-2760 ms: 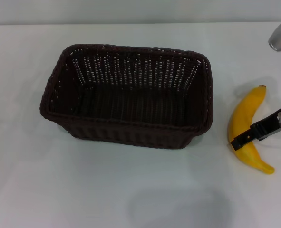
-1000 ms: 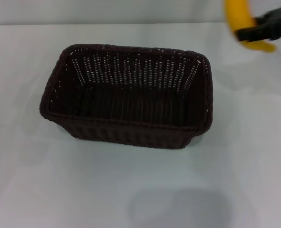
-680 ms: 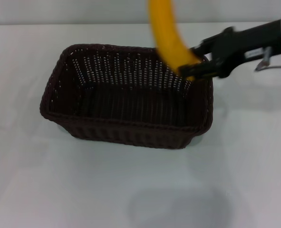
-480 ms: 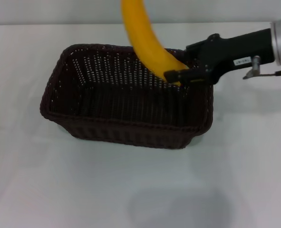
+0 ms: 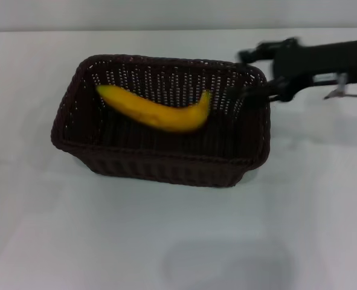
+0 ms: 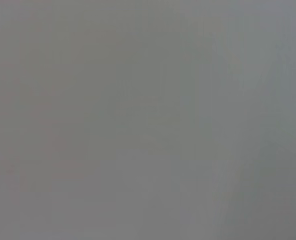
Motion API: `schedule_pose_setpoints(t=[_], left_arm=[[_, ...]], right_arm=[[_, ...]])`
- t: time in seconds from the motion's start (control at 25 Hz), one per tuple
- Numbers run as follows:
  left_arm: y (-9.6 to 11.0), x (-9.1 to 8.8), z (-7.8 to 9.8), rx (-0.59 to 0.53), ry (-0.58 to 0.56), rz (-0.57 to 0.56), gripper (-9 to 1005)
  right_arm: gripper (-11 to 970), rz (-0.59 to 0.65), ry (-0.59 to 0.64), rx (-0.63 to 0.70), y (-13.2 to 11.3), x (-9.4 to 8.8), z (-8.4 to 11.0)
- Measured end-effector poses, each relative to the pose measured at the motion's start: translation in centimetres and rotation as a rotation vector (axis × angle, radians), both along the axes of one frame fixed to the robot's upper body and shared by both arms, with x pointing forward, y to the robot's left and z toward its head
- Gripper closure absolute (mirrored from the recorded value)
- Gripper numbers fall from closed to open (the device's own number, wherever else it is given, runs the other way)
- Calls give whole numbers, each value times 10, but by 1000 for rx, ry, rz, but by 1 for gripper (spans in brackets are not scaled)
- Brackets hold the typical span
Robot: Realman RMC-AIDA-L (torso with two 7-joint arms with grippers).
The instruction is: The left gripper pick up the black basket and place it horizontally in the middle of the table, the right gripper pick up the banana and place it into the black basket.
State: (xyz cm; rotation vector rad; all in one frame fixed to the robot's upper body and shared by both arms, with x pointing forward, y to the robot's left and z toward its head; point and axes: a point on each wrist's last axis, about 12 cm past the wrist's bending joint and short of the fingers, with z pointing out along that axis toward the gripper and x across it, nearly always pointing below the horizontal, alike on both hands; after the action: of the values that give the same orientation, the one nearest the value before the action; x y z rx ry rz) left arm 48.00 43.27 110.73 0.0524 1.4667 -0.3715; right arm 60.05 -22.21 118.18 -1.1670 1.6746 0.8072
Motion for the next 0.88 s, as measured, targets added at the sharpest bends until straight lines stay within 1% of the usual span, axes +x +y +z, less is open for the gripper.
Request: schedule_pose_setpoints(t=[0.08, 0.16, 0.24, 0.28, 0.32, 0.36, 0.44, 0.56, 0.68, 0.88], left_arm=[[-1, 0, -1, -5, -1, 1, 150], [-2, 0, -2, -9, 0, 0, 150], [-5, 0, -3, -15, -1, -2, 150], [-6, 0, -4, -19, -5, -3, 150], [-8, -1, -7, -25, -14, -3, 150], [-10, -2, -9, -28, -31, 0, 150], [-14, -3, -14, -30, -61, 9, 150], [-18, -6, -20, -52, -94, 35, 150], [-20, -8, -25, -97, -96, 56, 150], [-23, -12, -31, -125, -78, 60, 150]], right_arm=[[230, -68, -36, 23, -20, 1, -1], [149, -171, -70, 54, -43, 1, -4], [136, -277, -97, 95, -63, 1, -8], [129, -277, -97, 95, -63, 1, -8], [122, -425, -125, 172, -90, -1, -20], [116, -457, -136, 191, -96, -2, -23], [110, -563, -170, 249, -113, -7, -36], [115, -655, -226, 267, -126, -13, -52], [116, -746, -278, 256, -135, -15, -66], [116, -856, -344, 261, -140, -18, -80]])
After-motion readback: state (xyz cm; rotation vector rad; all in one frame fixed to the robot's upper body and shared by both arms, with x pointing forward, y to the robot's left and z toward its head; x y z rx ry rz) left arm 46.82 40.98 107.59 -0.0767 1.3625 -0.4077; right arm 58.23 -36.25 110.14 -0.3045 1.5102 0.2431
